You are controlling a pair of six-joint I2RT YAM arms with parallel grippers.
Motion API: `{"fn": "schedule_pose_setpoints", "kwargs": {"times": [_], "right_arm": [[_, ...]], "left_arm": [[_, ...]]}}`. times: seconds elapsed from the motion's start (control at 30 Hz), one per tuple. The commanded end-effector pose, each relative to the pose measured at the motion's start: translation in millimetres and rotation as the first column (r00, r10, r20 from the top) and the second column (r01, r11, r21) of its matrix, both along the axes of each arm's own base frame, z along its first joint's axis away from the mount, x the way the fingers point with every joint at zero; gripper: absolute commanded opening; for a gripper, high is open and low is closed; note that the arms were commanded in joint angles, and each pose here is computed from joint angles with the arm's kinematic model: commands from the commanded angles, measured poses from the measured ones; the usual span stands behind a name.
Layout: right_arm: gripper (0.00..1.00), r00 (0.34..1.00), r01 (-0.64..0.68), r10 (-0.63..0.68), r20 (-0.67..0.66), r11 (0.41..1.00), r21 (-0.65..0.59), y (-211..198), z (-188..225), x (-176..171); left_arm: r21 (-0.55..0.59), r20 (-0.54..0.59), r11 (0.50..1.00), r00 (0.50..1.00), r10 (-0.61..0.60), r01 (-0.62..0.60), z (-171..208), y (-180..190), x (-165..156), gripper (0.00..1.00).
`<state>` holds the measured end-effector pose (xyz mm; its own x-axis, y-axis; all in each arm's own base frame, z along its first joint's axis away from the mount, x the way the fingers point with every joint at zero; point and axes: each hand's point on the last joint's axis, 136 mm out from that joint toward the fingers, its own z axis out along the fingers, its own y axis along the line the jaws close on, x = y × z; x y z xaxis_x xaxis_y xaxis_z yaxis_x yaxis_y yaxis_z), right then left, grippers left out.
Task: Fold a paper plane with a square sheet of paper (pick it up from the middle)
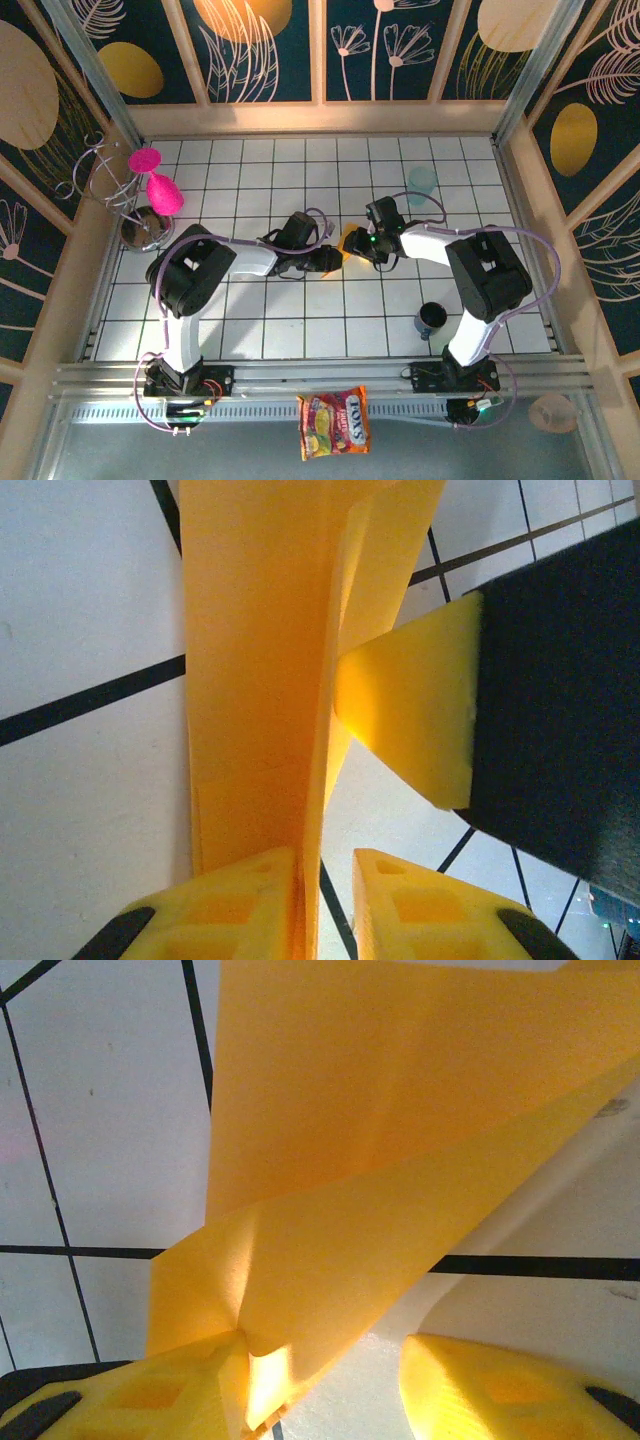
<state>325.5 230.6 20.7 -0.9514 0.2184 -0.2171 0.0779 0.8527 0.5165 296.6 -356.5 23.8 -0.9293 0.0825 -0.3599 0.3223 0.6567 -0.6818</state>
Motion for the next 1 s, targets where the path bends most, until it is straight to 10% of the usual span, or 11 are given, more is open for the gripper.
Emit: {"fn": "schedule_pose_setpoints", "kwargs": {"times": [0.0,0.97], "right_arm": [[0.47,0.999,0.038,-0.040,-0.018,0.992,-0.121,-15.4,-39.8,1.3],[0.47,1.000,0.026,-0.027,-0.011,0.994,-0.103,-10.2,-36.0,2.4]], "left_arm": [[0.038,-0.028,0.999,0.999,0.017,-0.016,-0.9,9.6,-8.9,0.23],[0.090,-0.029,0.996,0.999,0.014,-0.011,1.5,22.6,-17.7,0.21]]}}
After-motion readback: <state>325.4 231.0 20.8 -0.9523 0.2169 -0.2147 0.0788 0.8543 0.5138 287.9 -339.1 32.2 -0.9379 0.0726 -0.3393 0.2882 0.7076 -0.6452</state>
